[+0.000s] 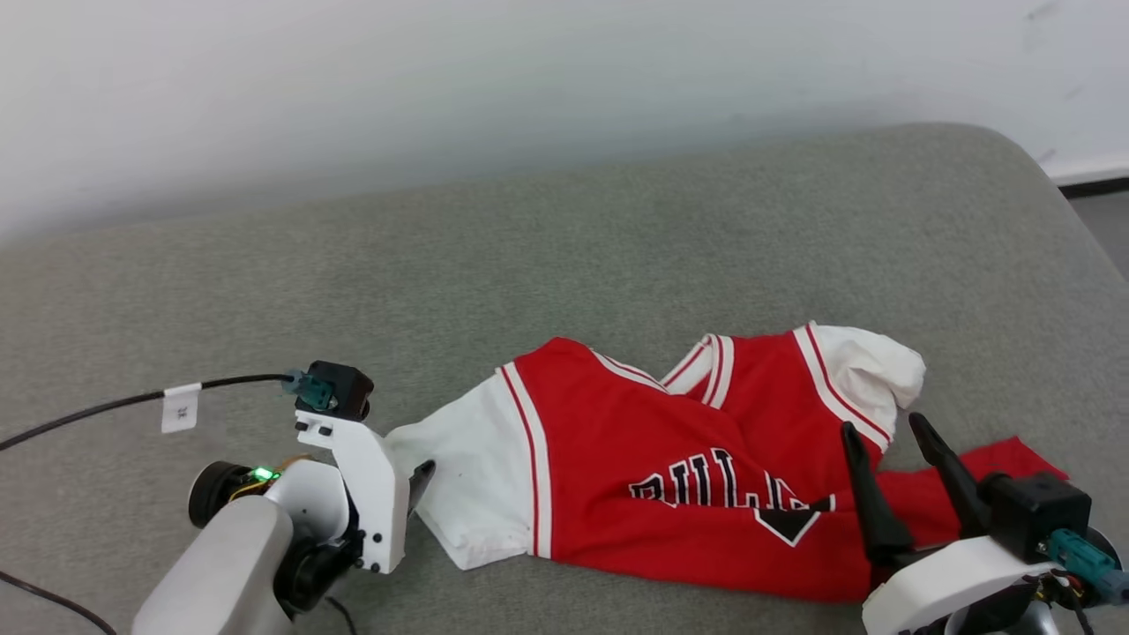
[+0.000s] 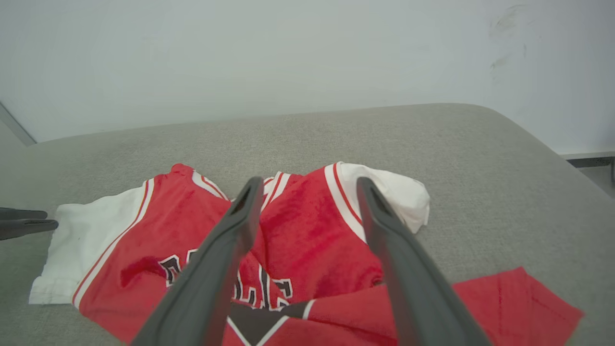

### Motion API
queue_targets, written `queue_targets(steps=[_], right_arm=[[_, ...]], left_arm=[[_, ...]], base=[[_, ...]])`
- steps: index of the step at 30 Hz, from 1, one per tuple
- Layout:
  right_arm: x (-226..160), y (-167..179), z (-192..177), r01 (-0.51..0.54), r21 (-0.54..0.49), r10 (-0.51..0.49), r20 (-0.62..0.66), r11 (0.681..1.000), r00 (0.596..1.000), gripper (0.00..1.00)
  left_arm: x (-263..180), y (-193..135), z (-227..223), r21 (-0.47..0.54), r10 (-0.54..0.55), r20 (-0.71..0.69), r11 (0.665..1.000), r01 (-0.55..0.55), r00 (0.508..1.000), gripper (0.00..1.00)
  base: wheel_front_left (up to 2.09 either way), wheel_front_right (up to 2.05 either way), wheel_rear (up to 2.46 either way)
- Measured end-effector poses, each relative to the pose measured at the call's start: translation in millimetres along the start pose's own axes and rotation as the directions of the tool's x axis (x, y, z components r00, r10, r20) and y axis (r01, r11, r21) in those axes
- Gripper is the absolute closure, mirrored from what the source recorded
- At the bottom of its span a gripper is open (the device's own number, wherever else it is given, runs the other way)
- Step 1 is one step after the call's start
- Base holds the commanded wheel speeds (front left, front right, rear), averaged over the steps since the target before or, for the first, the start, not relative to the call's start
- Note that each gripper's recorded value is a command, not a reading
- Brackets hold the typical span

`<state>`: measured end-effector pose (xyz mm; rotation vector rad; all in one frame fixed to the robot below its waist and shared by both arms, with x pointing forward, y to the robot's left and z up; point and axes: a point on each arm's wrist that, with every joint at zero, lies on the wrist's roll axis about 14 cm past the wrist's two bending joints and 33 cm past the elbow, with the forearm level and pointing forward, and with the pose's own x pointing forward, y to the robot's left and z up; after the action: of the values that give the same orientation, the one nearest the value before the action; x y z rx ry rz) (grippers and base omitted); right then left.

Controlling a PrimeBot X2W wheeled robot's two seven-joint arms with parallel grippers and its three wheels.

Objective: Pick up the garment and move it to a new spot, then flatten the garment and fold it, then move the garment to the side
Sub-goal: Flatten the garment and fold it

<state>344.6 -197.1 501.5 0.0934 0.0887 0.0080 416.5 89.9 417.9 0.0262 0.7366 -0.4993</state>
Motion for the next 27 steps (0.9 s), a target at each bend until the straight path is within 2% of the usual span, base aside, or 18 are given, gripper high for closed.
queue_targets(steps=[3, 8, 9, 10, 11, 12, 15, 21, 27], right_arm=[[0.9, -4.9, -5.3, 0.018, 0.001, -0.018, -0.015, 1.000, 1.000, 0.00], [3.0, -12.3, -10.8, 0.043, -0.001, -0.043, -0.026, 0.999, 0.999, 0.00], [3.6, -13.8, -11.4, 0.048, -0.002, -0.048, -0.027, 0.999, 0.999, 0.00], [3.7, -14.6, -12.4, 0.051, -0.002, -0.051, -0.029, 0.999, 0.998, 0.00], [3.5, -15.5, -13.4, 0.054, -0.001, -0.054, -0.031, 0.999, 0.998, 0.00], [3.5, -16.2, -14.1, 0.056, -0.001, -0.056, -0.033, 0.998, 0.998, 0.00], [5.3, -19.6, -8.4, 0.064, -0.003, -0.064, -0.014, 0.998, 0.998, 0.00], [6.2, -30.6, -8.6, 0.076, 0.016, -0.075, -0.048, 0.997, 0.996, 0.00], [6.7, -66.8, -32.5, 0.125, 0.062, -0.107, -0.231, 0.990, 0.967, 0.00]], left_arm=[[13.2, 1.7, -23.6, 0.007, -0.020, -0.152, 1.000, 0.021, 0.988, 0.00], [27.0, -3.1, -41.9, -0.007, -0.067, -0.327, 0.998, 0.069, 0.943, 0.00], [28.5, -4.7, -43.8, -0.015, -0.078, -0.351, 0.997, 0.078, 0.933, 0.04], [29.6, -6.1, -45.4, -0.021, -0.089, -0.372, 0.996, 0.087, 0.924, 0.49], [30.5, -7.1, -46.5, -0.027, -0.097, -0.385, 0.995, 0.093, 0.918, 0.62], [31.3, -8.1, -47.3, -0.036, -0.105, -0.390, 0.994, 0.098, 0.915, 1.00], [32.5, -15.7, -47.5, -0.063, -0.115, -0.334, 0.993, 0.100, 0.936, 1.00], [23.0, -8.1, -36.1, -0.049, -0.029, -0.166, 0.999, 0.021, 0.986, 1.00], [2.9, -9.1, -9.5, -0.046, 0.005, 0.007, 0.999, -0.004, 1.000, 1.00]], base=[[0.00, 0.00, 0.00], [0.00, 0.00, 0.00], [0.00, 0.00, 0.00], [0.00, 0.00, 0.00], [0.00, 0.00, 0.00], [0.00, 0.00, 0.00], [0.00, 0.00, 0.00], [0.00, 0.00, 0.00], [0.00, 0.00, 0.00]])
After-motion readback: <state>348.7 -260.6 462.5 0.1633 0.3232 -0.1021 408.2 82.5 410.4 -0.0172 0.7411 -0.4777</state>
